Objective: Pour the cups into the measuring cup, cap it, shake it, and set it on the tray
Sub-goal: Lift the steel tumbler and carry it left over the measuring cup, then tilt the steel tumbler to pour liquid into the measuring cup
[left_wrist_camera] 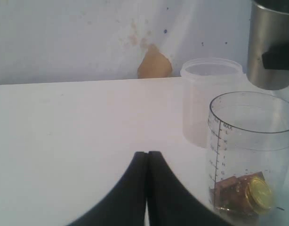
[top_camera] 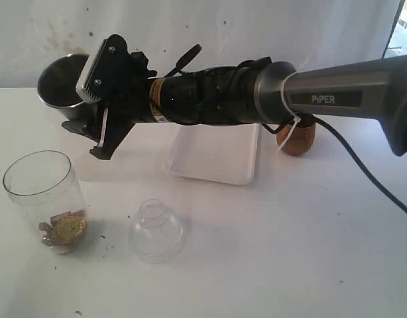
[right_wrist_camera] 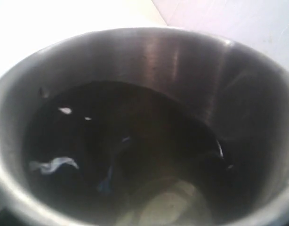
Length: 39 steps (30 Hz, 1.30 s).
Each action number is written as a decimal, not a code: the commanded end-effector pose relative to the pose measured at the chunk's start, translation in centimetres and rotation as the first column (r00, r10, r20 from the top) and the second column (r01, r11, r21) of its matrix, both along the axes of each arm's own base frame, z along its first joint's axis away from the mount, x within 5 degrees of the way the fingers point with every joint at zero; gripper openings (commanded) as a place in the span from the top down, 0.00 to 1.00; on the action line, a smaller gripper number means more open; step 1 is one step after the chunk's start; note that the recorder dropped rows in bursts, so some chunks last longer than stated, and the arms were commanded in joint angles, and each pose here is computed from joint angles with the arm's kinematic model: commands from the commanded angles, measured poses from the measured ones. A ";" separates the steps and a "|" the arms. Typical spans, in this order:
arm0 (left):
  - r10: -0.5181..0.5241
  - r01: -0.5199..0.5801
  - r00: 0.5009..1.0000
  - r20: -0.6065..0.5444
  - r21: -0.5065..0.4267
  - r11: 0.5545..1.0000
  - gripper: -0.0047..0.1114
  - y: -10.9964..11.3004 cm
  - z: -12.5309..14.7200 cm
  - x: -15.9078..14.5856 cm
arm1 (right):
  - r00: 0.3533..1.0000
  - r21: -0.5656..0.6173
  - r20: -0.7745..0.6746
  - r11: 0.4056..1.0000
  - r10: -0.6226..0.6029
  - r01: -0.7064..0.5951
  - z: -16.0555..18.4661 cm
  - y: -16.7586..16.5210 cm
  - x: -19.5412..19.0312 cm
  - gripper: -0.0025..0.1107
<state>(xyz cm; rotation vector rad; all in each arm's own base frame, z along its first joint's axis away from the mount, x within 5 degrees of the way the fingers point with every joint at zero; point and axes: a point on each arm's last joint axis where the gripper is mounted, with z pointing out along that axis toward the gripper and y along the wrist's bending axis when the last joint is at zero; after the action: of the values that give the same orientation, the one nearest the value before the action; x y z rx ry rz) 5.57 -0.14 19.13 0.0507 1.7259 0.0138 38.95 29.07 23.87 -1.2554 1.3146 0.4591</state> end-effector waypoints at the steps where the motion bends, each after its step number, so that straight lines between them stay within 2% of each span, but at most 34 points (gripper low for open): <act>1: -0.001 0.001 1.000 0.010 -0.007 1.000 0.96 0.0 0.1 0.0 | 1.000 0.049 0.026 0.999 0.013 -0.014 1.4 0.2 -0.1 0.98; 15: -0.001 0.001 1.000 0.010 -0.007 1.000 0.96 0.0 0.1 0.0 | 1.000 0.025 0.015 1.000 0.004 -0.005 0.6 1.1 -0.2 0.98; 26: -0.001 0.001 1.000 0.010 -0.007 1.000 0.96 0.0 0.1 0.0 | 0.988 -0.045 0.145 0.998 0.048 -0.042 0.6 1.5 -0.4 0.98; 39: -0.001 0.001 1.000 0.010 -0.007 1.000 0.96 0.0 0.1 0.0 | 0.973 -0.094 0.222 0.994 0.069 -0.049 0.8 2.0 -0.7 0.98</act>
<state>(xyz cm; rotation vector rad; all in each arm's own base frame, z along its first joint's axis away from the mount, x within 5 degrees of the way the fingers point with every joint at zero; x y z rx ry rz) 5.57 -0.14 19.13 0.0507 1.7259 0.0138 38.49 30.68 23.18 -1.4050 1.1605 0.2990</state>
